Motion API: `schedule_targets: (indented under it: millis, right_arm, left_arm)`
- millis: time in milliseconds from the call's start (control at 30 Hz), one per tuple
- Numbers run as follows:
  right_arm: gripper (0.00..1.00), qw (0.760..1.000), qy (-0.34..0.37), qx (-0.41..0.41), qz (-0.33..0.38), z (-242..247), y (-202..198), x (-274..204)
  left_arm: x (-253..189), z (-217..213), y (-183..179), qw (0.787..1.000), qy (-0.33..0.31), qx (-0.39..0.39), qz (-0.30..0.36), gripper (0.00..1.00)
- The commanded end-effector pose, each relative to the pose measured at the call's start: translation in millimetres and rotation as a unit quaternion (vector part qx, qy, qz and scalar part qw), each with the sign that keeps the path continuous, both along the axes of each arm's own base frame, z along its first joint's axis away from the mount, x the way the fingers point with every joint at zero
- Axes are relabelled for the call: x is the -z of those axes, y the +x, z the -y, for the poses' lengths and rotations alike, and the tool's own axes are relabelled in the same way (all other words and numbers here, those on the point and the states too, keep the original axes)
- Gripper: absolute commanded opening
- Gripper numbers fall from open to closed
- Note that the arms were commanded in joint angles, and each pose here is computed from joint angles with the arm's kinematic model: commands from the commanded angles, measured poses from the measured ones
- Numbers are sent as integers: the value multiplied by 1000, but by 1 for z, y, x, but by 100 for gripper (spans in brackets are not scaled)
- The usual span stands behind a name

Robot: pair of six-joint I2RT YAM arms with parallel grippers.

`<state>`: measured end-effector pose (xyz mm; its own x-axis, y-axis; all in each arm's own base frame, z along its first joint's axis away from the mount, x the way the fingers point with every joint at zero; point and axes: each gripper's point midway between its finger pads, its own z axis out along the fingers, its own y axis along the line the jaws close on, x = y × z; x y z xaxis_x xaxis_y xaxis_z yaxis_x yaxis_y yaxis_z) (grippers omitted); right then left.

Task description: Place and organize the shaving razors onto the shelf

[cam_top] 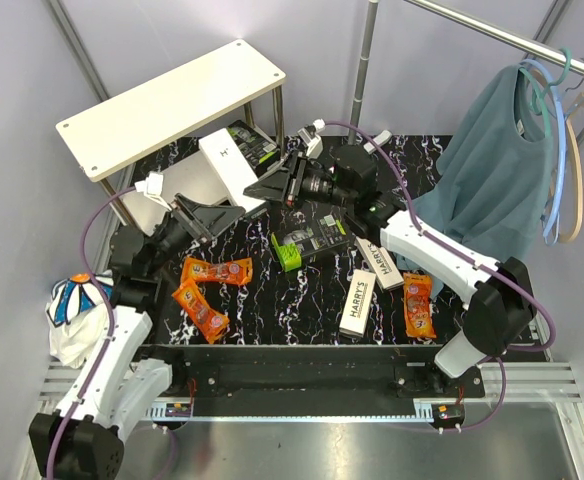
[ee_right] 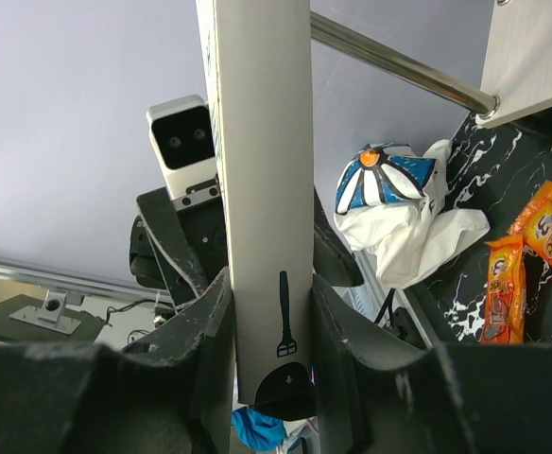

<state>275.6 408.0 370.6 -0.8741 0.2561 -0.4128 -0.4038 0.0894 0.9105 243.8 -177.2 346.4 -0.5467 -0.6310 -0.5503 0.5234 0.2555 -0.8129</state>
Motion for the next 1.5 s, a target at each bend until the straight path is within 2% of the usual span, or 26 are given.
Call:
schedule_targets:
  millis: [0, 300, 433, 533, 633, 733, 767, 900, 967, 1267, 1467]
  right_arm:
    - [31, 998, 42, -4, 45, 5, -15, -38]
    - [32, 999, 37, -8, 37, 3, -17, -29]
    - [34, 999, 37, -9, 33, 4, -19, -26]
    - [36, 999, 37, -12, 32, 4, -20, -24]
    - [43, 999, 34, -8, 32, 5, -20, -23]
    - [63, 999, 31, -3, 35, 7, -20, -23]
    - [73, 999, 31, 1, 38, 8, -19, -25]
    - [94, 998, 25, 26, 48, 14, -15, -29]
    - [100, 998, 17, 37, 56, 19, -16, -30]
    - [100, 993, -18, 95, 74, 43, -15, -33]
    - [100, 991, -34, 106, 78, 55, -22, -29]
  left_arm:
    - [-29, 7, 0, 999, -1, 5, 54, 69]
    - [-26, 14, 2, 998, 7, 0, 56, 57]
    - [-28, 13, 6, 998, 6, -7, 55, 44]
    - [-32, 14, 8, 998, 9, -6, 58, 40]
    - [-32, 15, 9, 998, 12, 0, 56, 32]
    - [-32, 14, 9, 998, 16, -5, 56, 22]
    - [-33, 14, 9, 998, 16, -6, 57, 19]
    - [-33, 13, 8, 998, 23, -10, 56, 15]
    - [-35, 12, 9, 998, 23, -13, 56, 14]
    - [-58, 10, 11, 997, 28, -14, 73, 6]
    - [-86, -3, 25, 995, 28, -27, 88, 5]
